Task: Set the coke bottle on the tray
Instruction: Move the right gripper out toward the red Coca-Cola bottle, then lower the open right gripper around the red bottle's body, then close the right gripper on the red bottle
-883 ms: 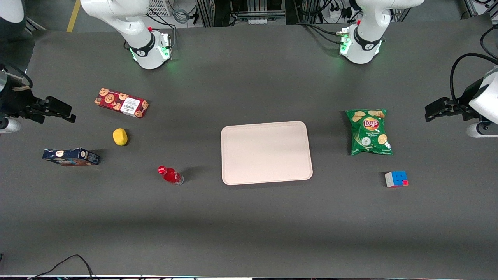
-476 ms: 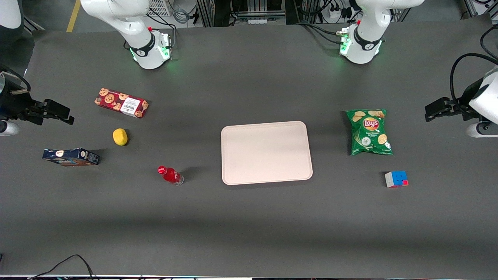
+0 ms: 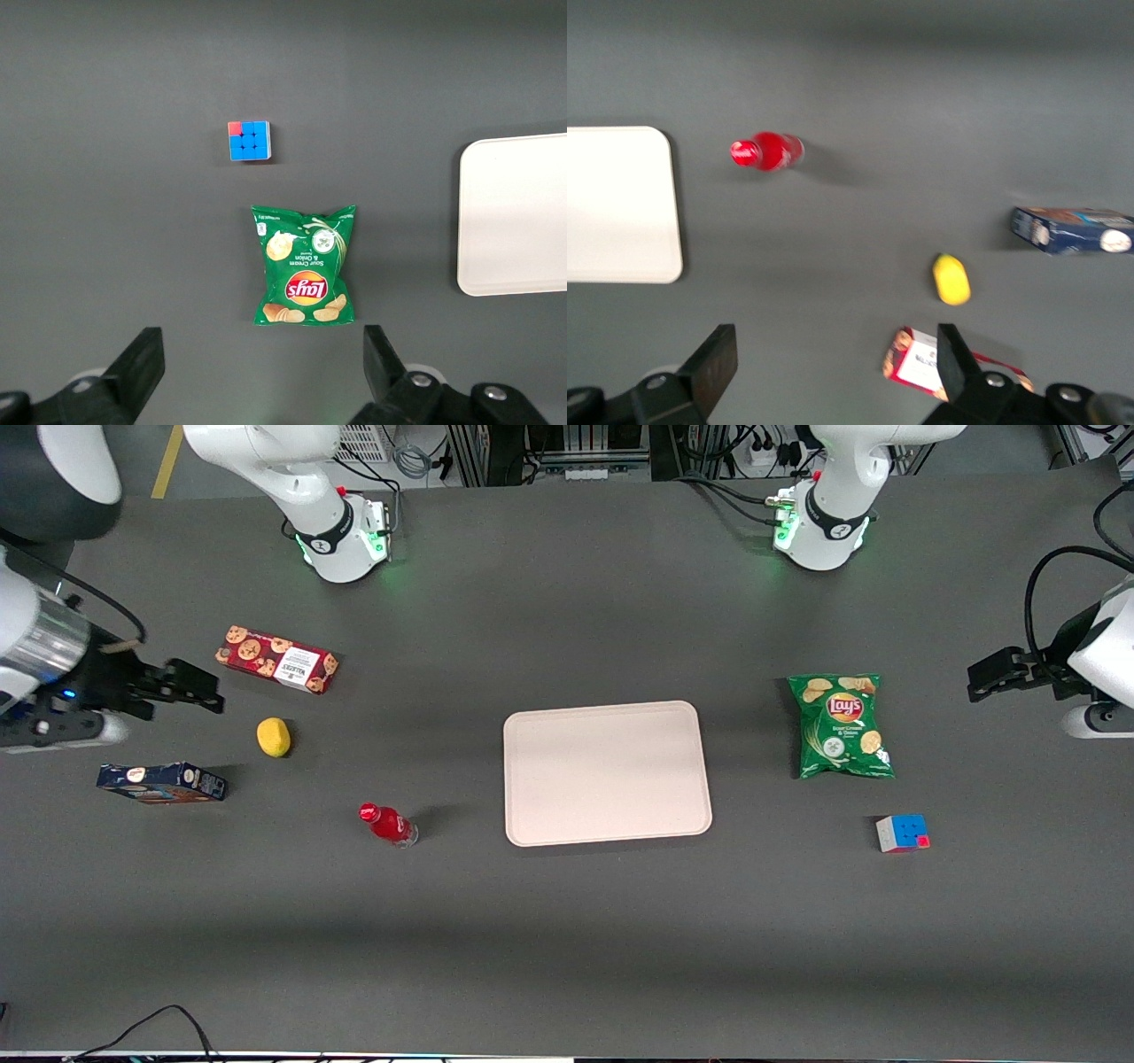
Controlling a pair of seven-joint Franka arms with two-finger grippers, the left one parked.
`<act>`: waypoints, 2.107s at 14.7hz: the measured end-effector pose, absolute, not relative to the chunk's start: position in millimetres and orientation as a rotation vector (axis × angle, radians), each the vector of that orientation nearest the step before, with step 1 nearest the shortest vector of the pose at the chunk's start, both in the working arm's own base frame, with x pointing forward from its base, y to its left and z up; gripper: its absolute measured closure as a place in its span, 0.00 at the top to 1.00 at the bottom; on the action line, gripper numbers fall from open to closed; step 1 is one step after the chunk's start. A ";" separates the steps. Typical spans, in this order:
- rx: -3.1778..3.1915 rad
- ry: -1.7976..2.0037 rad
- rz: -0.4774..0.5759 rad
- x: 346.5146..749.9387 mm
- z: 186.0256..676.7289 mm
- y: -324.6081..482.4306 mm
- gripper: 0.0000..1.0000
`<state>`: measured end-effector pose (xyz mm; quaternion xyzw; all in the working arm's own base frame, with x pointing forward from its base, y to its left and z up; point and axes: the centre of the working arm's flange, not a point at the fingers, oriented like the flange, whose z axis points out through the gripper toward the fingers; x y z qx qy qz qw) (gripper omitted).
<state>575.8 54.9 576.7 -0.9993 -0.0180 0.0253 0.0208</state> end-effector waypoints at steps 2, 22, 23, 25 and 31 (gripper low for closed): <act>-3.090 -0.065 0.072 592.1 549.1 82.9 1.00; -3.179 -0.156 0.095 634.3 336.5 186.7 1.00; -3.177 -0.156 0.086 635.0 335.4 187.4 1.00; -3.173 -0.156 0.074 636.4 333.0 188.0 0.98; -3.163 -0.156 0.048 639.8 325.5 189.4 0.59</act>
